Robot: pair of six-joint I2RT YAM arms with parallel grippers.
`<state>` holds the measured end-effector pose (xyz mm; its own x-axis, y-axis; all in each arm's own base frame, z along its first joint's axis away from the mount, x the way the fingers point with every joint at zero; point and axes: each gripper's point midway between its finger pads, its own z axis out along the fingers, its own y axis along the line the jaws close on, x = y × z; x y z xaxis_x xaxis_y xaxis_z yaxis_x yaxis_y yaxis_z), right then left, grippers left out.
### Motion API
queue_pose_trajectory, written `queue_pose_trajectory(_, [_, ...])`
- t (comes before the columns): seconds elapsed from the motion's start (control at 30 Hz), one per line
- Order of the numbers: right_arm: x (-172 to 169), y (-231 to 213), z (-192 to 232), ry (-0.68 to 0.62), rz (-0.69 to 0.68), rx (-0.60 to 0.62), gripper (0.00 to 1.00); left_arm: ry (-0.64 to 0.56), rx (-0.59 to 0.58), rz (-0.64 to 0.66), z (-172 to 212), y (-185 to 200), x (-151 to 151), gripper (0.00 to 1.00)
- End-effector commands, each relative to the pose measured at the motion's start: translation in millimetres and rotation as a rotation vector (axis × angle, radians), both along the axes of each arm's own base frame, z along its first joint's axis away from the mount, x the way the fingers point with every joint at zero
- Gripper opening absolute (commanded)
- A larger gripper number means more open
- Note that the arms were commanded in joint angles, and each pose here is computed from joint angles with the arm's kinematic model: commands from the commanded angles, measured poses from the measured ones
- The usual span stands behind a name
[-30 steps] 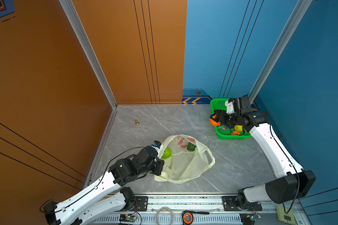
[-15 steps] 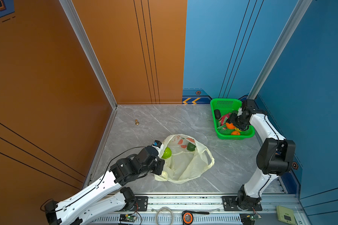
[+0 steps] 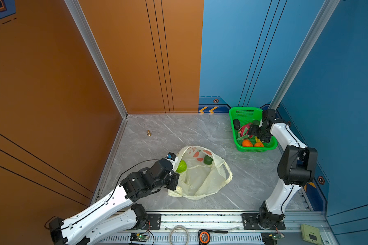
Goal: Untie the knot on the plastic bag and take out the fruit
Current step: 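Lower the orange into the green basket and open the right gripper, then move the right gripper back over the bag opening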
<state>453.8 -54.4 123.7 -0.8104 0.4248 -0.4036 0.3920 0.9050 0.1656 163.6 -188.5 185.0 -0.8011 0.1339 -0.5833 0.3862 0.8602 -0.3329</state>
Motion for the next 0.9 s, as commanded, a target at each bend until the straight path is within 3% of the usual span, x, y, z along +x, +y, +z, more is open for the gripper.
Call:
queue_pose_trajectory(0.0, [5.5,-0.2,21.1,-0.048,0.008,-0.035,0.89,-0.051,-0.020,-0.002,15.4,-3.8,5.3,0.00])
queue_pose_trajectory(0.33, [-16.4,62.8,78.0,-0.118,0.137,0.050,0.89,-0.058,-0.024,-0.012,17.7,-4.1,4.2,0.00])
queue_pose_trajectory(0.87, [-124.5,246.9,173.8,-0.188,0.581,0.268,0.89,-0.063,-0.032,-0.016,17.9,-2.1,1.7,0.00])
